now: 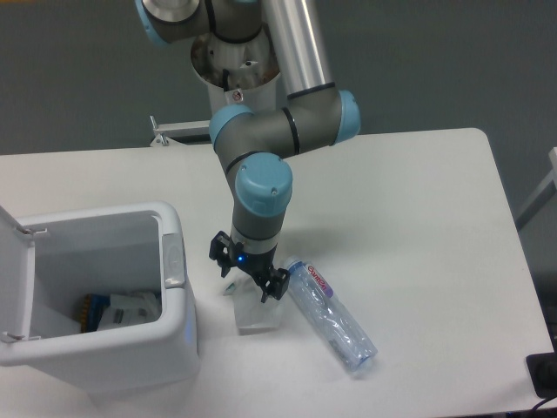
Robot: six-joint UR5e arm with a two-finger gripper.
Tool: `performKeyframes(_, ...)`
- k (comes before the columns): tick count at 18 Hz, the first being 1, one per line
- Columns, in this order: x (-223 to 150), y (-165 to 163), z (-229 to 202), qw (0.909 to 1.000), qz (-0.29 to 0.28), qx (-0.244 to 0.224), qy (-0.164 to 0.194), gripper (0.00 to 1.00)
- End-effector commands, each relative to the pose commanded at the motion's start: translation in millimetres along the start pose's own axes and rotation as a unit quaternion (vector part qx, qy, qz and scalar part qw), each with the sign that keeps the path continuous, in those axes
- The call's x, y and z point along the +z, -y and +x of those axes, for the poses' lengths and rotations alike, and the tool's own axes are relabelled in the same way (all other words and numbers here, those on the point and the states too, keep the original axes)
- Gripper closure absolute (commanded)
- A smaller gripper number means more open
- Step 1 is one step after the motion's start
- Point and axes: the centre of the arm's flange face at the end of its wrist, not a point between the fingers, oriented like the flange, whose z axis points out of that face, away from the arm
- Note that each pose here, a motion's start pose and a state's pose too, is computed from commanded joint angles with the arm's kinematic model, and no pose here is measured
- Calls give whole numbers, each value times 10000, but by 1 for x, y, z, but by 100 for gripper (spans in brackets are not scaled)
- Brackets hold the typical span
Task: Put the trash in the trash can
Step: 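Close the gripper on the white tissue and lift it, then carry the tissue over the white bin and release it inside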
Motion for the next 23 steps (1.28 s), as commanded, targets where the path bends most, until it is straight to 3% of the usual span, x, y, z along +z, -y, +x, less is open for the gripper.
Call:
performKeyframes(1, -1, 1, -1, 10000, 10, -28, 11, 100)
performKeyframes(8, -35, 18, -11, 9993, 280, -96, 246, 100)
performKeyframes(14, -110, 44, -52, 9913, 1104, -509, 514, 100)
performKeyframes(19, -219, 45, -101, 9578, 2451, -1448, 396, 100)
performKeyframes(23, -310, 42, -81, 9197, 3312, -2107, 85, 100)
